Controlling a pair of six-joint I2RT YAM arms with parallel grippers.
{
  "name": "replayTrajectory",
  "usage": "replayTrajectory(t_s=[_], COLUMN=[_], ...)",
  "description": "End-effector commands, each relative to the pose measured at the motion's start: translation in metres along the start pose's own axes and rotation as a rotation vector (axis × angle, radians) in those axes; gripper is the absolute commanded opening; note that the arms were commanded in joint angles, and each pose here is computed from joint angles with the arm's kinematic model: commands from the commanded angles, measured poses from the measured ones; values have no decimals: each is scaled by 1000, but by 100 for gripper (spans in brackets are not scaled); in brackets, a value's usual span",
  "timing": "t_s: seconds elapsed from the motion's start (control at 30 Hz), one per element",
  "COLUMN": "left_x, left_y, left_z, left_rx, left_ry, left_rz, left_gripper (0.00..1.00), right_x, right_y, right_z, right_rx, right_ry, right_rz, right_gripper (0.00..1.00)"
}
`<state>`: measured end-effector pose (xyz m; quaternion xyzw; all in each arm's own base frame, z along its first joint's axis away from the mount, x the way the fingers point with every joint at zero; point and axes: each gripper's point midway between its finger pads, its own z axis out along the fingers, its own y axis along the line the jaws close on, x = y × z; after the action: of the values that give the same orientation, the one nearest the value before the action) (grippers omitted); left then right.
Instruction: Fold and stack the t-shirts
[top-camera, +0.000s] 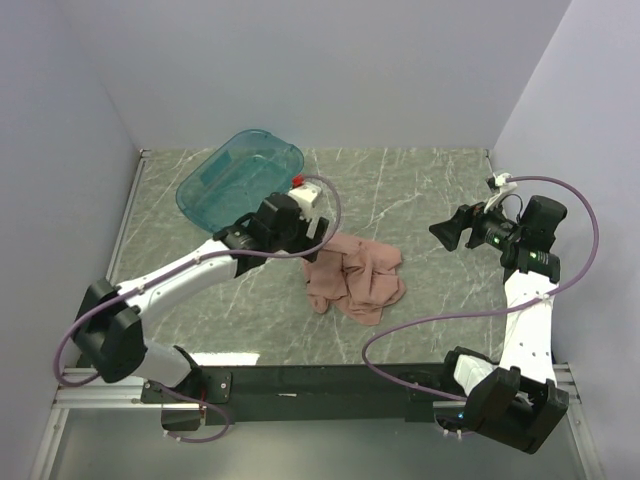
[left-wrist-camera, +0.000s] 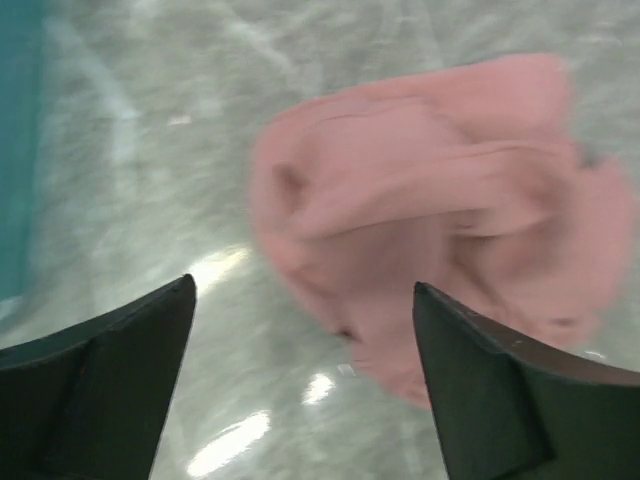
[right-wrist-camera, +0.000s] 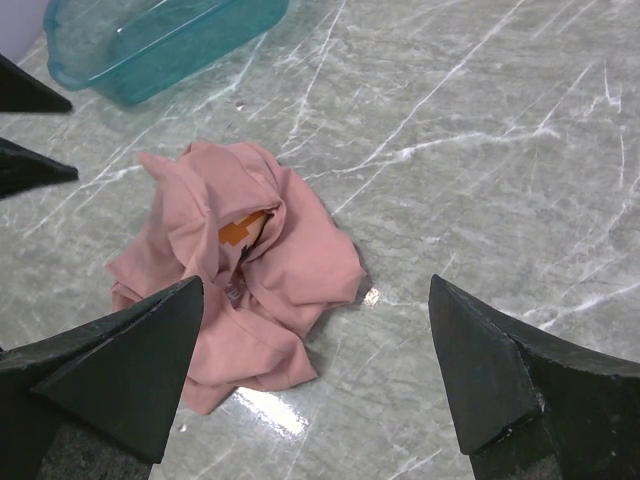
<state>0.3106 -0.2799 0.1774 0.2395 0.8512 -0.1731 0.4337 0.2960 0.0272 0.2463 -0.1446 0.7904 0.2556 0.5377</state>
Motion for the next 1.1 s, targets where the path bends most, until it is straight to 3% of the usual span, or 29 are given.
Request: replayTrajectory(t_s=[0.0,0.33,0.77,0.93,1.07], left_x=[-41,-52,-70,-66,-63], left_y=[48,130,200,223,232], left_z=[-40,-58,-44,-16,26], left_rx=[-238,-434,-466,-466,-434], left_ry=[-194,-131,-136,-63,32], left_rz=[-9,89,-89,-127,-119], left_gripper=[99,99,99,98,89], right_x=[-1,4,10,10,10], right_y=[0,5,22,26,26], right_z=[0,2,7,9,9], right_rx=[-13,-57,-123,-137,-137], right_ry=[-6,3,25,35,33], right_rz=[-17,-16,-67,-69,-76], right_gripper=[99,99,99,98,99])
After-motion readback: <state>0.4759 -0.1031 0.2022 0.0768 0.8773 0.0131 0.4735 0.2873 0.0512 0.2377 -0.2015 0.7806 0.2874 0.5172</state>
